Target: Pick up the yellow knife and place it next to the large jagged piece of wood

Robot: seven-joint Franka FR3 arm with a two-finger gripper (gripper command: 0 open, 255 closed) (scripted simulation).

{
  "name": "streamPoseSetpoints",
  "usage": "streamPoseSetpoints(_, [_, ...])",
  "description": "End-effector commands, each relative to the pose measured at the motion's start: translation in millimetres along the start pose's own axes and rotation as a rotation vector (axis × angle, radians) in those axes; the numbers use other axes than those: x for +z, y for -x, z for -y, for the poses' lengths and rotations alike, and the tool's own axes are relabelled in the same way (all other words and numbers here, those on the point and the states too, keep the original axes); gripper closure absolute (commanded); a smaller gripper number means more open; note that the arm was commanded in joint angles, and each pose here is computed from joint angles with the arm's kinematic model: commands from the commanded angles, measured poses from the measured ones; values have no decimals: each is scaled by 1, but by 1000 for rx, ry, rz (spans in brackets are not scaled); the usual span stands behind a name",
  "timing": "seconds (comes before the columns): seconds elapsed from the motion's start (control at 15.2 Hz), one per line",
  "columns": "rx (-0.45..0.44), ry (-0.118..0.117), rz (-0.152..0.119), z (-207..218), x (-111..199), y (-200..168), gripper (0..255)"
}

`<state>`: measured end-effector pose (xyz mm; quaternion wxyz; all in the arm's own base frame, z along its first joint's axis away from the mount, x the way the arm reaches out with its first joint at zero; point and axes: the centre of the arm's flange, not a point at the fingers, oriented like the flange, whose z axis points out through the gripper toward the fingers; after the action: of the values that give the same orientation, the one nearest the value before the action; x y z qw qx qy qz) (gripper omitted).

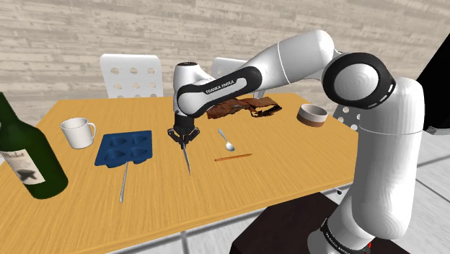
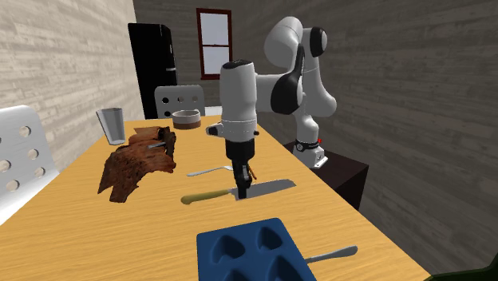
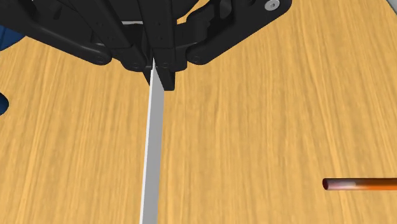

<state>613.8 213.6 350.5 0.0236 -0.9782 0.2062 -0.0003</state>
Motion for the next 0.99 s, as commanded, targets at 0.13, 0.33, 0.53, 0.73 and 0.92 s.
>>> streamPoseSetpoints(0.13, [0, 0, 0, 1, -21, 0, 255])
streamPoseSetpoints(0.33, [0, 0, 0, 2, -37, 0, 255])
streamPoseSetpoints(0.53, [0, 0, 0, 2, -53, 0, 255])
streamPoseSetpoints(0.73, [0, 0, 0, 3, -69, 0, 255])
streamPoseSetpoints(0.92, [0, 0, 0, 4, -85, 0, 255])
